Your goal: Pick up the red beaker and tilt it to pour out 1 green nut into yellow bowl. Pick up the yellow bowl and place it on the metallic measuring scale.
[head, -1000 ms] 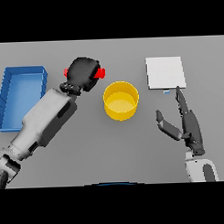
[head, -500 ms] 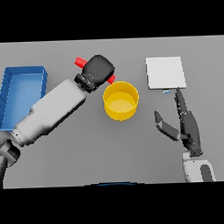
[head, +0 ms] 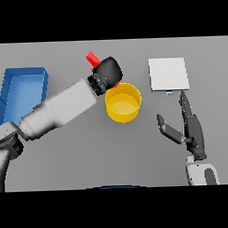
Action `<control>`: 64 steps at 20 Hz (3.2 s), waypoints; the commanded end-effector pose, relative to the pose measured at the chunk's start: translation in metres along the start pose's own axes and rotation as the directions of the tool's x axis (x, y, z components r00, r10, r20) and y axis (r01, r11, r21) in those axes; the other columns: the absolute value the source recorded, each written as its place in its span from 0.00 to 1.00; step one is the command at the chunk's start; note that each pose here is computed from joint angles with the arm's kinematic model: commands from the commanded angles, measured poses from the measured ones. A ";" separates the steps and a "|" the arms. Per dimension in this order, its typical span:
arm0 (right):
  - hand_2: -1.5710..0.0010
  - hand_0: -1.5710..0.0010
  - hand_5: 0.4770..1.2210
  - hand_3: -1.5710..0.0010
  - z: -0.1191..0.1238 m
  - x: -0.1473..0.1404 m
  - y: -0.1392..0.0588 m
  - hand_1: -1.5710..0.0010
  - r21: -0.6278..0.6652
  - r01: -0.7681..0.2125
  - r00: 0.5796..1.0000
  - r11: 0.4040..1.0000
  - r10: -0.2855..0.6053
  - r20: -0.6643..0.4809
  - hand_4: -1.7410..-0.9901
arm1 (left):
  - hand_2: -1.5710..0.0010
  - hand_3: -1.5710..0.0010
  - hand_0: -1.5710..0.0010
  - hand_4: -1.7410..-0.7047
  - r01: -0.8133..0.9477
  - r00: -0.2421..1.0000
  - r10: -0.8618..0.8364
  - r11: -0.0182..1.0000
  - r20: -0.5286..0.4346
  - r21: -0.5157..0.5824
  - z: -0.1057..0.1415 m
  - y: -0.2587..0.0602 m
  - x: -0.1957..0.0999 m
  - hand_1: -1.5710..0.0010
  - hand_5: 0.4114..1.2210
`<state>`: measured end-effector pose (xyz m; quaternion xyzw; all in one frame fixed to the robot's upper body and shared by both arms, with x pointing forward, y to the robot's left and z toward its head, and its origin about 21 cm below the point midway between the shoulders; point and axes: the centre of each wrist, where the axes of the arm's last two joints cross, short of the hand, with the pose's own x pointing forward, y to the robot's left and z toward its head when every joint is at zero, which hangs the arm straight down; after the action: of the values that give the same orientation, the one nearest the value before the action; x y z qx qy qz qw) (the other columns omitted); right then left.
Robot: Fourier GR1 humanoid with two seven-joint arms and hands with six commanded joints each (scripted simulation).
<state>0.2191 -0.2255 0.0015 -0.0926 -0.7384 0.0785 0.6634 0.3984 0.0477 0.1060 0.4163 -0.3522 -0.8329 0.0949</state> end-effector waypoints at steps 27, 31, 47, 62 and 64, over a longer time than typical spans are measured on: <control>1.00 1.00 0.16 1.00 -0.010 0.003 0.005 1.00 0.009 0.004 1.000 1.000 -0.004 0.026 0.73 | 0.02 0.11 0.00 0.02 0.044 0.945 -0.014 0.996 -0.327 0.084 0.038 0.101 -0.171 0.00 1.00; 1.00 1.00 0.15 1.00 -0.010 0.000 0.003 1.00 0.018 0.008 1.000 1.000 -0.009 0.028 0.69 | 0.01 0.13 0.00 0.01 -0.383 0.748 0.458 0.889 -0.480 0.251 0.067 0.052 -0.228 0.00 1.00; 1.00 1.00 0.24 1.00 -0.011 -0.004 -0.003 1.00 0.072 -0.064 0.997 0.995 0.061 0.049 0.71 | 0.00 0.08 0.00 0.00 -0.592 -0.220 0.885 0.213 -0.410 0.777 0.147 -0.160 -0.183 0.00 1.00; 1.00 1.00 0.25 1.00 -0.009 -0.002 -0.003 1.00 0.074 -0.072 0.996 0.995 0.067 0.062 0.72 | 0.00 0.04 0.00 0.20 -0.660 -0.356 0.801 0.149 -0.481 0.736 0.166 -0.206 -0.086 0.00 0.56; 1.00 1.00 0.25 1.00 -0.005 -0.003 -0.003 1.00 0.074 -0.061 0.996 0.995 0.056 0.073 0.74 | 0.24 0.28 0.07 0.49 -0.719 -0.337 0.806 0.113 -0.487 0.686 0.172 -0.204 -0.085 0.25 0.48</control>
<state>0.2237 -0.2290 -0.0002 -0.0858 -0.7556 0.1294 0.6364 0.3489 0.3230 0.0933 0.4065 -0.4722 -0.2008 0.7560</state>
